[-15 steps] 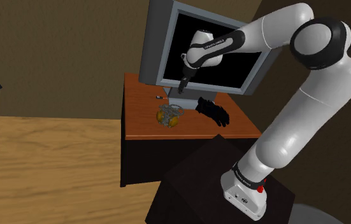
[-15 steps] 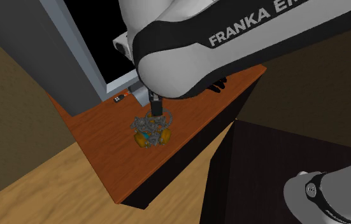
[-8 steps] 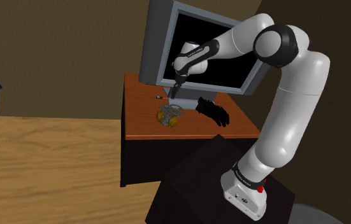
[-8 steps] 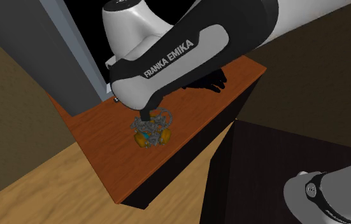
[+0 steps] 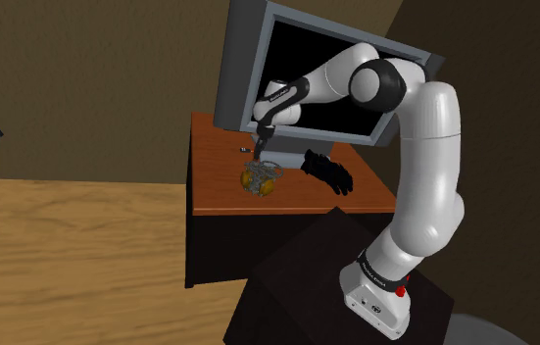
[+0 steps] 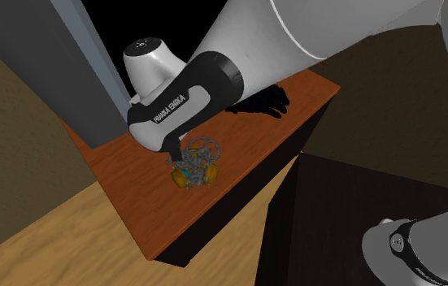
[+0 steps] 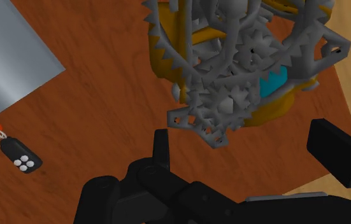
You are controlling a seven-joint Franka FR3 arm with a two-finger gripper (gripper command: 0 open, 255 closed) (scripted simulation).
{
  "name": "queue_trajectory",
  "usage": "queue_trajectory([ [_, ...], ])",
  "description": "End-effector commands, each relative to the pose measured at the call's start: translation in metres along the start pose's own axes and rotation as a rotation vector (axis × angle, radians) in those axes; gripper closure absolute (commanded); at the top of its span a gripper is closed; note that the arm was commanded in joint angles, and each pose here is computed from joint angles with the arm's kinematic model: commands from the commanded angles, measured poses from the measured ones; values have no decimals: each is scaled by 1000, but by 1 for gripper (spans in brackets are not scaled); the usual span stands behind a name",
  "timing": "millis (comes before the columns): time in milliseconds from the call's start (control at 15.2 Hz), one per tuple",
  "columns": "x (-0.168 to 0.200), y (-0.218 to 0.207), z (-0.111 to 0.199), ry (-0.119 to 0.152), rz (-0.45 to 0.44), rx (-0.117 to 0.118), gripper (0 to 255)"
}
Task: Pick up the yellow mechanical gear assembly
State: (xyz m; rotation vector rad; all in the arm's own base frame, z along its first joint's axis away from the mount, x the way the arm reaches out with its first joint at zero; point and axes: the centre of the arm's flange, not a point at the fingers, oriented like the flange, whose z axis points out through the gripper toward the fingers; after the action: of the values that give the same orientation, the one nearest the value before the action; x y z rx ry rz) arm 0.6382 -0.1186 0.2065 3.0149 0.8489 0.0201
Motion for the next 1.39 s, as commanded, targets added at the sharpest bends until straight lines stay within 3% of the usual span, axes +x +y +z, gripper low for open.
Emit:
queue_trajectory([
  [0, 1, 1, 13, 0, -2, 1, 0],
  [396, 1, 1, 37, 0, -2, 1, 0],
  [462, 2, 0, 36, 0, -2, 1, 255],
  [1056, 1, 1, 37, 0, -2, 1, 255],
  [1320, 1, 1, 16, 0, -2, 1, 255],
])
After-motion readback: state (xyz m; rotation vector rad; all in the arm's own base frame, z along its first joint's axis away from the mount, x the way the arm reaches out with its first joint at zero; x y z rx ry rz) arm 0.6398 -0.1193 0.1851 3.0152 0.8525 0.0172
